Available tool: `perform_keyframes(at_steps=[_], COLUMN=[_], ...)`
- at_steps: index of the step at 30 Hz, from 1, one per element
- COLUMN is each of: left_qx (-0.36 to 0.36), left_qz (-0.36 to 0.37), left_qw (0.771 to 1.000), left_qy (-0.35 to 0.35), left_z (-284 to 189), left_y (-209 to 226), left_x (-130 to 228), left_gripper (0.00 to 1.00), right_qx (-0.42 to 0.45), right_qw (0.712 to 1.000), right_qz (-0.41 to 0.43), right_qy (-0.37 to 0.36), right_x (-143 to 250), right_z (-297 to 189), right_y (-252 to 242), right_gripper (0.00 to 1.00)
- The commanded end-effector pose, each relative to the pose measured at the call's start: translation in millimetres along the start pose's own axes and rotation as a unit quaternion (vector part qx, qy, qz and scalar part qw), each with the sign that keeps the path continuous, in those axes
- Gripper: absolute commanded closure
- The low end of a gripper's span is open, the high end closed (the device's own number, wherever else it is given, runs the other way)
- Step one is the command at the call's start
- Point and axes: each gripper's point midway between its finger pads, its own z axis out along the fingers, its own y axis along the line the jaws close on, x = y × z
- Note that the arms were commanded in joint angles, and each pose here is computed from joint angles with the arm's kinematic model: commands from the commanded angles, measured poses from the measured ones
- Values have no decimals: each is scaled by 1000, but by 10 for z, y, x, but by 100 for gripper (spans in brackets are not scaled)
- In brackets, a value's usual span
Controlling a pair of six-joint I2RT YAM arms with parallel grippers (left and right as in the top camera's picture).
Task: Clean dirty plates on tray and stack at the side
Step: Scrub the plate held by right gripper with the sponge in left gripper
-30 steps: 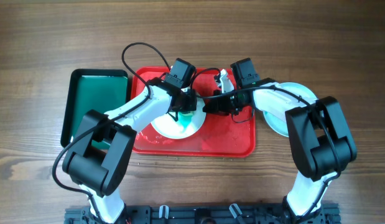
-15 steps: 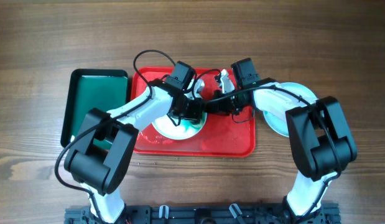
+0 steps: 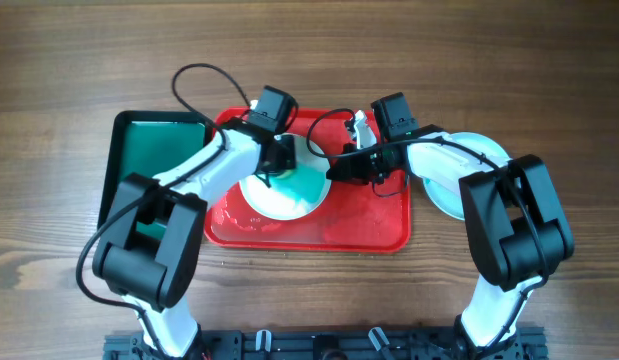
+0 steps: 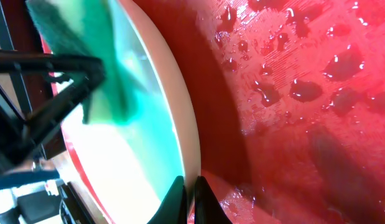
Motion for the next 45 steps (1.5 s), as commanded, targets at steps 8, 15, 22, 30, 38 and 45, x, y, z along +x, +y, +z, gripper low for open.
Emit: perform_keyframes(at_steps=[8,15,22,30,38,45], left_qx=[-181,49,156,200,219,169], left_qz=[-52,80,130,125,159,107], left_qw=[974,965,945,941,940,968], left_qy=[124,244,257,244,207,149], left_z=[-38,-101,-197,-217,-163,-3], left_y=[944,279,-18,-181,-430,-445], left_x=[649,1054,1132,1079,1008,723], left_gripper=[96,96,96,96,96,96], right_qx=[-1,-1,-1,-1,-1,-1], right_qw=[1000,1000,1000,1000,1000,1000], right_qz=[2,2,2,2,2,3], right_qy=[12,12,11,11,11,11], right_x=[38,39,38,37,36,37], right_z=[61,61,61,61,61,61], right_y=[-16,-15,-15,-15,-15,-15], right_gripper=[96,96,96,96,96,96])
